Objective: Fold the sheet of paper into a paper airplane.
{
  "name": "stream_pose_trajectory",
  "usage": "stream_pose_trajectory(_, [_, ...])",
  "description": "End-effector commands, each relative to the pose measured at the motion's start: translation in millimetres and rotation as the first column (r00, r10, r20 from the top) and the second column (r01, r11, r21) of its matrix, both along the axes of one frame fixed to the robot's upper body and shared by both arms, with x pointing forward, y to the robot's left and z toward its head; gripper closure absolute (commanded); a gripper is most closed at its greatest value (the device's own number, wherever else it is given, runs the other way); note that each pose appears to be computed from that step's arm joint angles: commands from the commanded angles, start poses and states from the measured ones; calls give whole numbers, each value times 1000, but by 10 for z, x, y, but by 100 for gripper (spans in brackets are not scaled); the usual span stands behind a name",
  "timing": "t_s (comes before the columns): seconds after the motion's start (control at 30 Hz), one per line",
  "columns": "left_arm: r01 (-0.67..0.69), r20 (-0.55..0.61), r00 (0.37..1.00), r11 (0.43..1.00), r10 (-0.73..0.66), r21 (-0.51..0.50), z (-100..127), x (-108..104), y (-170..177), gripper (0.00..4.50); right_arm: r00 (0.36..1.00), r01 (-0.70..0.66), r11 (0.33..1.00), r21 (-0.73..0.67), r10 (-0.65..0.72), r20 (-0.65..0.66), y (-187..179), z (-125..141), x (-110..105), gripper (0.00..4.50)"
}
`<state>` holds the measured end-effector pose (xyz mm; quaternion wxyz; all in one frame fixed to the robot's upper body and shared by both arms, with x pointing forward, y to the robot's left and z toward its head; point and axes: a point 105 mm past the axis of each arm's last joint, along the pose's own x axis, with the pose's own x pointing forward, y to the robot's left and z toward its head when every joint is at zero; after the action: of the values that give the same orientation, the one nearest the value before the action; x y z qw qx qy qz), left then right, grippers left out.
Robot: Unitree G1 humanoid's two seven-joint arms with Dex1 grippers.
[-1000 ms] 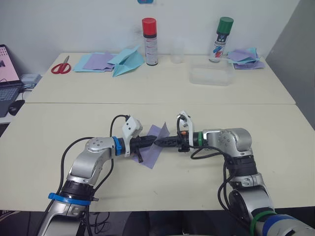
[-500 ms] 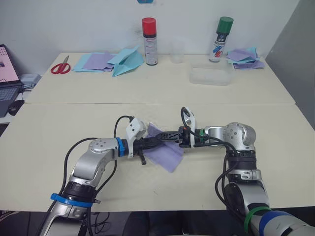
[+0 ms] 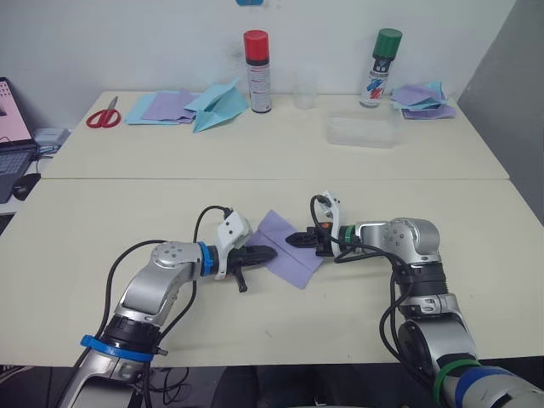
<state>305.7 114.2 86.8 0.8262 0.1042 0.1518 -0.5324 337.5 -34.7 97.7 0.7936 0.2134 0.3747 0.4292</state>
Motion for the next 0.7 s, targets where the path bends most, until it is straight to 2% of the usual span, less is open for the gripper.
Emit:
stream_pose_trajectory(0.03, [-27, 39, 999, 999, 25, 45, -22, 67, 23, 450, 1000, 26, 1000, 17, -26, -3, -61, 94, 15, 448])
stream_pose_trajectory(0.23, [-57, 33, 998, 990, 53, 132, -186, 142, 102, 450, 996, 42, 999, 8, -42, -74, -207, 113, -137, 448])
stream_pose_trajectory(0.43, [-51, -24, 998, 971, 58, 235, -375, 115, 236, 450, 997, 54, 998, 21, -52, -53, -279, 170, -192, 448])
stream_pose_trajectory(0.7, [-26, 52, 999, 965, 13, 260, -315, 225, 239, 450, 991, 126, 990, -57, -128, -38, -582, 113, -174, 448])
